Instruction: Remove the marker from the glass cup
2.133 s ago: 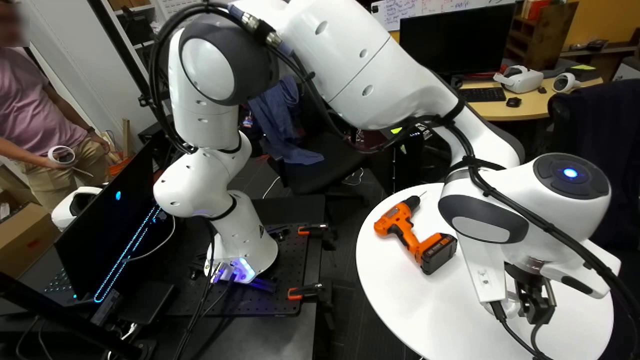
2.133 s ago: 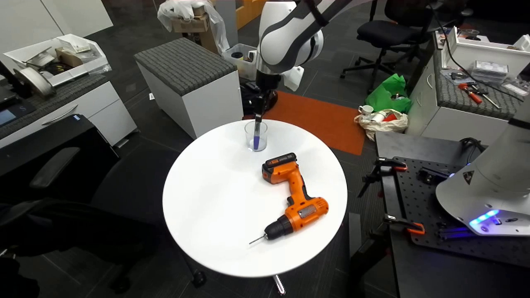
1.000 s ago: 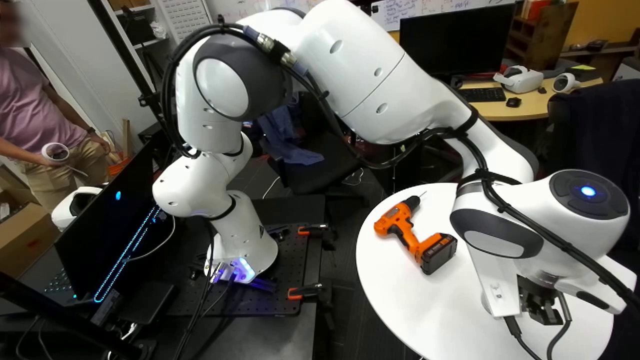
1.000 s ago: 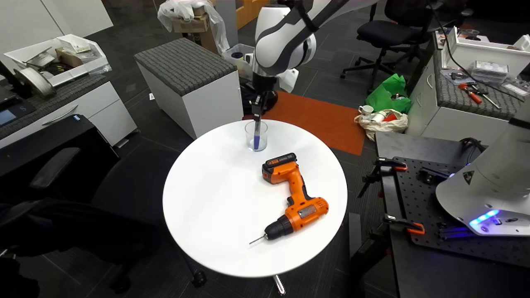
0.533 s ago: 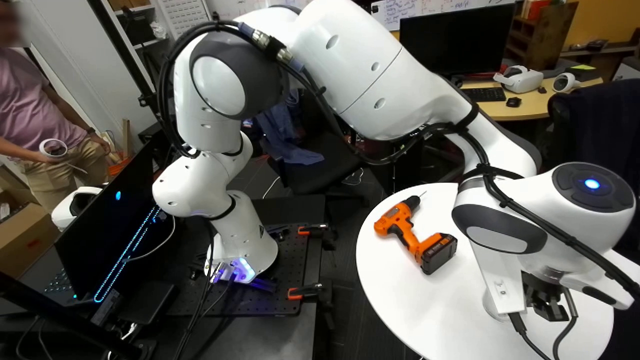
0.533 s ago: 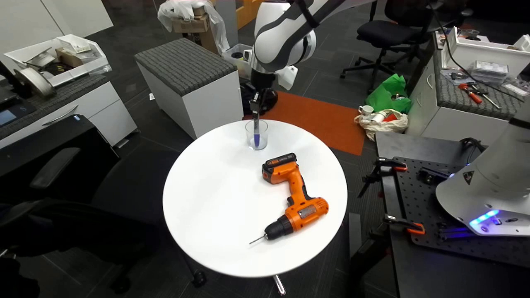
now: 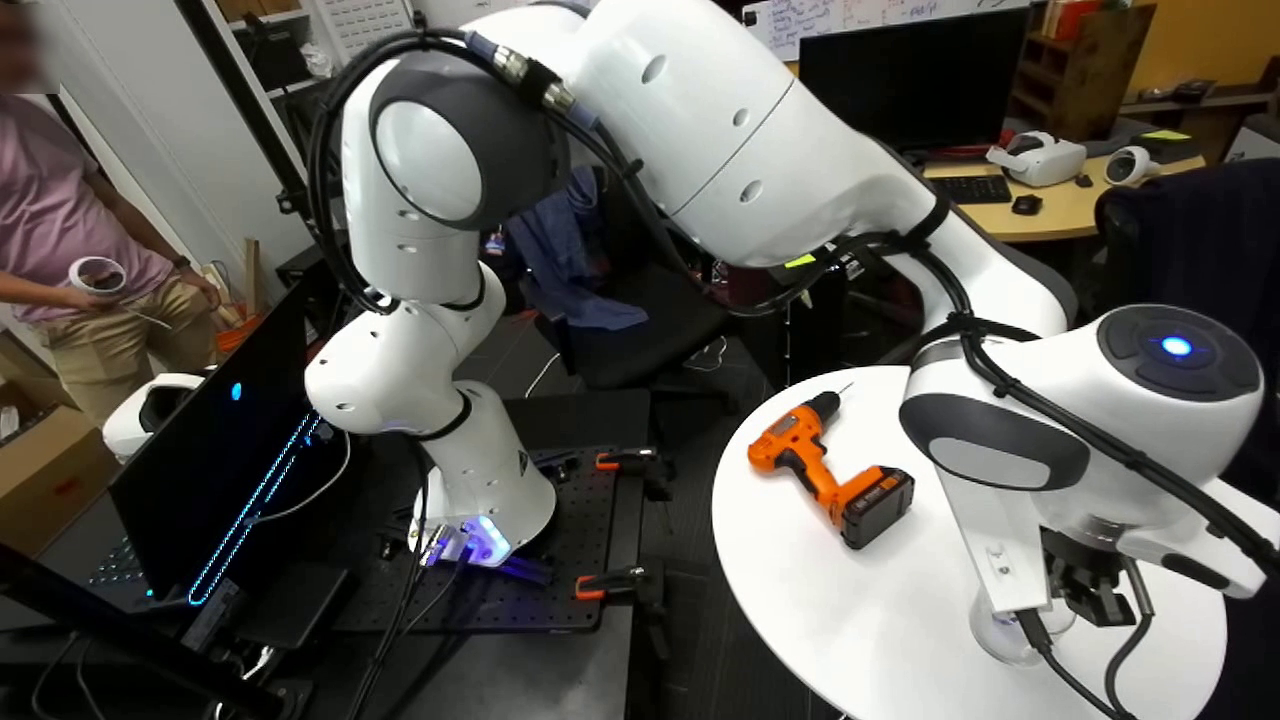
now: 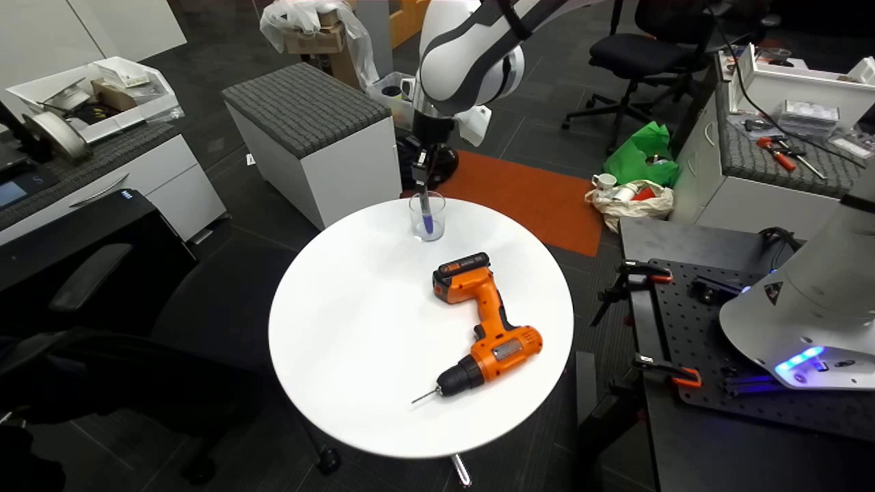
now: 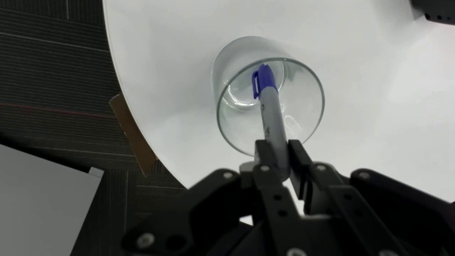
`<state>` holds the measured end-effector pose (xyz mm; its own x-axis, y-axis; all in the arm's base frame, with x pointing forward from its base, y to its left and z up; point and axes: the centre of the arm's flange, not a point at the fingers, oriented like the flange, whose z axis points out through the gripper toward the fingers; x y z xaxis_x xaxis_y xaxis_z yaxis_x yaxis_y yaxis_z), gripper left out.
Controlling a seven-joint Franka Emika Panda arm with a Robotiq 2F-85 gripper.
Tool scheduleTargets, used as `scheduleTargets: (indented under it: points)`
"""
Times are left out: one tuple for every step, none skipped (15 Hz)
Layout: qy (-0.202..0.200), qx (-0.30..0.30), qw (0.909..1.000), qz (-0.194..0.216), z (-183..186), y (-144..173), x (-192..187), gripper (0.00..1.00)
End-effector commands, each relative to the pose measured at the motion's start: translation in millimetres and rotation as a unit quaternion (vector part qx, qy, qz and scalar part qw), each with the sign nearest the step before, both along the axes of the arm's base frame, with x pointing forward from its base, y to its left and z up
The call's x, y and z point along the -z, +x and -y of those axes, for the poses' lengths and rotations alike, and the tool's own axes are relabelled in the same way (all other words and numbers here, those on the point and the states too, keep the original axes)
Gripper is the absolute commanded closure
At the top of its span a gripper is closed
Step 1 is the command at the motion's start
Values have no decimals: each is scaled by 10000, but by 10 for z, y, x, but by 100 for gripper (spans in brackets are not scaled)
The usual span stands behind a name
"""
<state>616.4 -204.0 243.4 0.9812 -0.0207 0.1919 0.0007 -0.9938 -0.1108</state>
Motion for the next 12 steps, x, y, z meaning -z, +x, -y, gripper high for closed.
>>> scheduleTargets:
  points:
    - [-27,-144,9999,83,-87,-192,-113,96]
    - [-21,-147,9999,84,-94,-213,-119,96]
    - [-25,-150,9998,92,-110,-243,-132,96]
    - [-33,-158,9998,106,-123,-274,-151,96]
    - [-50,-154,9998,149,-143,-321,-182,96]
    - [-74,-122,9997,186,-155,-364,-216,96]
    - [-102,-90,9997,222,-162,-401,-255,96]
    - [-137,-31,9995,268,-166,-450,-302,96]
    - [-170,-13,9993,330,-176,-509,-356,96]
    - [-205,14,9990,405,-188,-571,-418,96]
    - [-263,63,9985,479,-196,-627,-470,96]
    - [-304,74,9977,605,-212,-700,-548,96]
